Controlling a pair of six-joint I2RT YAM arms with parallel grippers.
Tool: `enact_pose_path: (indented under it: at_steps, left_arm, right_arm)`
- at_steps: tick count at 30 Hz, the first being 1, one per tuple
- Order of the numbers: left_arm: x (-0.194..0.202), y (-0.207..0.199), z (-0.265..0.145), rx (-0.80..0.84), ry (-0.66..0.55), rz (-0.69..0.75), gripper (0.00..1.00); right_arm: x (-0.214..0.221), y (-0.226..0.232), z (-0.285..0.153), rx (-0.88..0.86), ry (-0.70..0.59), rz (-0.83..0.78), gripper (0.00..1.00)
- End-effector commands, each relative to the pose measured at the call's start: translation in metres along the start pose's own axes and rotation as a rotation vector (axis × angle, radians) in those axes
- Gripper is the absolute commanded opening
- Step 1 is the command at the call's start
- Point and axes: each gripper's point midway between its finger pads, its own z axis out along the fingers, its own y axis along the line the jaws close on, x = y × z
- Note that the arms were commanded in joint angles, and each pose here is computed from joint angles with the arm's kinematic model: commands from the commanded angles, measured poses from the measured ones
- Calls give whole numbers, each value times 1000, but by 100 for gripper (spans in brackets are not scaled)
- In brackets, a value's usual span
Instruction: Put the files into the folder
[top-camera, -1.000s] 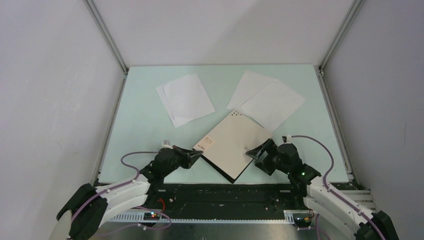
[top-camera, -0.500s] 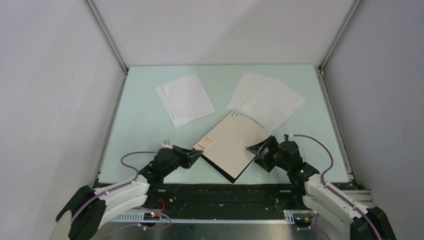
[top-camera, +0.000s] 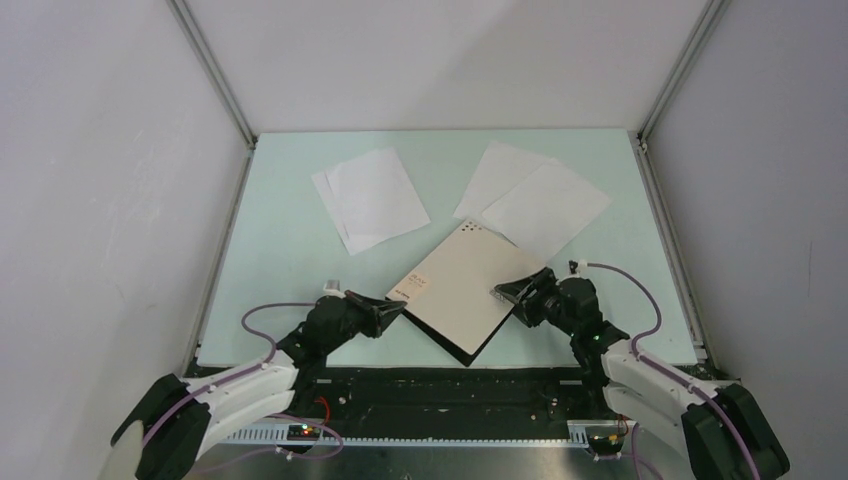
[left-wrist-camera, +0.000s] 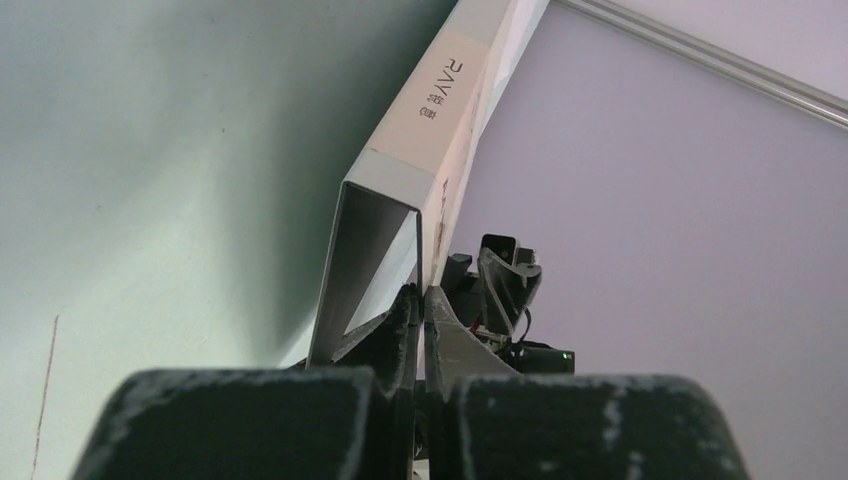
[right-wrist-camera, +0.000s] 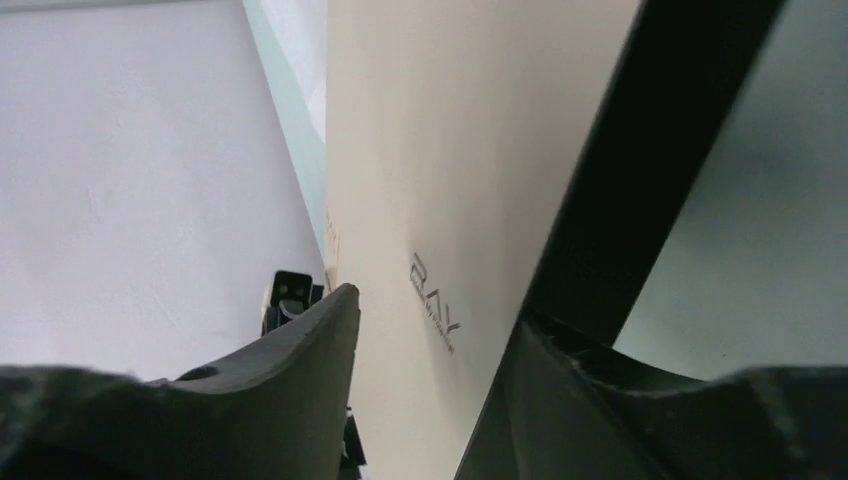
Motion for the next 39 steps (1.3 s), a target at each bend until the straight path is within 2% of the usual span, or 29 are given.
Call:
enact_pose_path:
  at_steps: [1,2,3,5,6,7,8,9,10,11,12,13,14,15,17,20,23,27,29,30,31,33,37,39]
  left_arm:
    - [4,18,-6,-27,41,18,0]
    - [7,20,-7,-37,60,29,1]
    - [8,28,-8,-73,70,61,3]
    - [12,41,-11,-146,96,137,22]
    - [16,30,-12,-144,104,169,35]
    - [12,46,-18,-221,98,232,39]
    - [13,35,-20,-218,95,276,46]
    - [7,47,-28,-281,82,343,50]
    - [8,35,-31,-274,78,382,59]
    - [3,43,-39,-326,70,456,62]
    - [5,25,-42,-310,67,496,64]
    - [-1,33,-48,-367,65,563,66]
    - [2,14,-51,-342,62,599,67]
    - [-3,16,-55,-383,59,667,69]
    - [-5,-19,-59,-369,27,778,74]
    - [-14,-46,-58,-405,-5,921,78]
    - [-14,-87,-53,-363,-35,985,81]
    - [-21,-116,-41,-357,-41,1015,85]
    - [-24,-128,-35,-349,-31,1008,88]
    - [-24,-128,-30,-358,-10,1007,88]
    - [-27,-135,-26,-353,-6,998,90]
    - [-32,-146,-20,-348,-10,1000,91]
    - [-39,-169,-14,-322,-20,999,94]
    - [-43,-178,-14,-309,-28,1005,95]
  right_arm:
    - [-11,9,5,-54,-51,-8,39]
    - [-13,9,6,-50,-57,-15,31]
    - [-13,7,6,-40,-57,-18,14]
    - [-14,4,6,-5,-57,-45,0]
    - [-17,13,4,-12,-66,-58,0]
    - [-17,9,2,22,-61,-81,0]
    - [-17,7,-1,64,-59,-87,0]
    - [-21,21,-5,41,-71,-118,0]
    - [-20,15,-10,86,-61,-125,0]
    - [-22,28,-15,69,-68,-160,0]
    - [-20,21,-20,116,-53,-172,0]
    - [-22,35,-26,98,-49,-215,0]
    - [-19,28,-31,148,-27,-224,0]
    - [-20,42,-35,133,-17,-261,0]
    - [-17,51,-43,155,22,-314,0]
    - [-12,56,-51,209,91,-391,0]
    - [-11,81,-58,214,131,-453,0]
    - [-7,111,-56,212,167,-541,1]
    - [-2,124,-50,204,176,-575,16]
    - [3,130,-44,200,186,-589,30]
    - [10,137,-40,170,194,-601,37]
    - [20,151,-29,123,201,-597,59]
    - [41,188,-11,-11,181,-590,79]
    - [52,202,-1,-64,171,-584,85]
